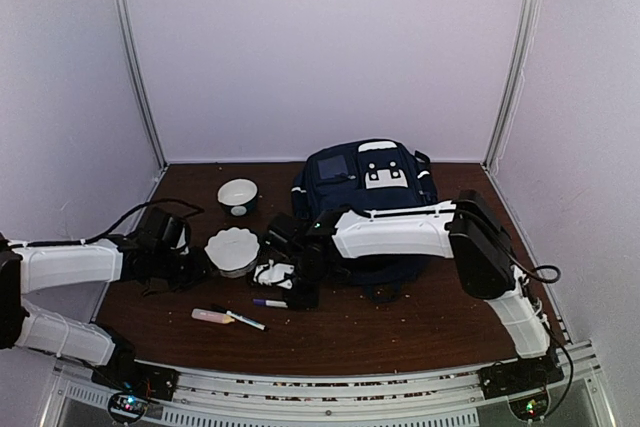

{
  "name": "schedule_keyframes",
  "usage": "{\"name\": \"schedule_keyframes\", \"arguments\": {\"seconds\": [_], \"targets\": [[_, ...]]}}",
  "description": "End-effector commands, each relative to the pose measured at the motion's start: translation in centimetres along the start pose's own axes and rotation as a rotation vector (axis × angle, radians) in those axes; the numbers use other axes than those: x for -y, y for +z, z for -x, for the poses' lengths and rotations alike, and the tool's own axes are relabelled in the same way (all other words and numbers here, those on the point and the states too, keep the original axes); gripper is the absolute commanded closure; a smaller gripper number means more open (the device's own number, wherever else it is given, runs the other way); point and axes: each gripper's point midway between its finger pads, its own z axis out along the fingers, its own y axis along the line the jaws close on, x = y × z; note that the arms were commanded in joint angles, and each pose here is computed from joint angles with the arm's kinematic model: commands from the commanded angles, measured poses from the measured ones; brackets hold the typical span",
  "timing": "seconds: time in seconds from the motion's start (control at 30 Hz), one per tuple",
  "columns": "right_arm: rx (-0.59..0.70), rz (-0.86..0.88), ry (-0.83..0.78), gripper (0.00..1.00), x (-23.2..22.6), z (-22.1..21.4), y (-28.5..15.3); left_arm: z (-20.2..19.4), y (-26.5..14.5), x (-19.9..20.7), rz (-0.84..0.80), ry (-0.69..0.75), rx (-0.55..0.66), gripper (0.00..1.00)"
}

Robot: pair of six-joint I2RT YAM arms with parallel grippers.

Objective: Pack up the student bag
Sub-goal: Move the pen to the center of the board, then pick up the pen from the center of the board.

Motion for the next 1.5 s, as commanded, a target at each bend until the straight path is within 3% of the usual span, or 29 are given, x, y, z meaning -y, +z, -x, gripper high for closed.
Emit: {"name": "schedule_keyframes", "arguments": {"seconds": [0.0, 0.27, 0.43, 0.6, 1.03, 1.17, 1.47], "targets": [[-0.17, 0.027, -0.051, 0.91, -0.6, -7.5, -2.3, 2.1, -0.4, 1.5, -0.024, 0.036, 0.054, 0.57], [-0.327, 0.066, -0.137, 0.89, -2.7, -16.4, -5.8, 3.1, -0.5, 2.1, -0.02, 0.066, 0.073, 0.57], [-0.289, 0.057, -0.106, 0.72, -2.5, -15.5, -5.9, 3.5, -0.6, 2.4, -0.018, 0.075, 0.079, 0.57], [-0.249, 0.072, -0.06, 0.68, -2.2, -13.7, -5.1, 3.8, -0.8, 2.8, -0.017, 0.084, 0.077, 0.57], [-0.307, 0.004, -0.067, 0.71, -2.0, -16.3, -3.1, 7.2, -2.5, 5.2, -0.004, 0.207, 0.147, 0.57], [-0.343, 0.01, -0.079, 0.81, -2.6, -17.5, -2.4, 8.9, -3.4, 6.7, -0.01, 0.259, 0.189, 0.57], [-0.262, 0.018, -0.06, 0.92, -2.1, -15.5, -6.0, 11.4, -4.2, 16.8, -0.25, 0.573, 0.272, 0.58]]}}
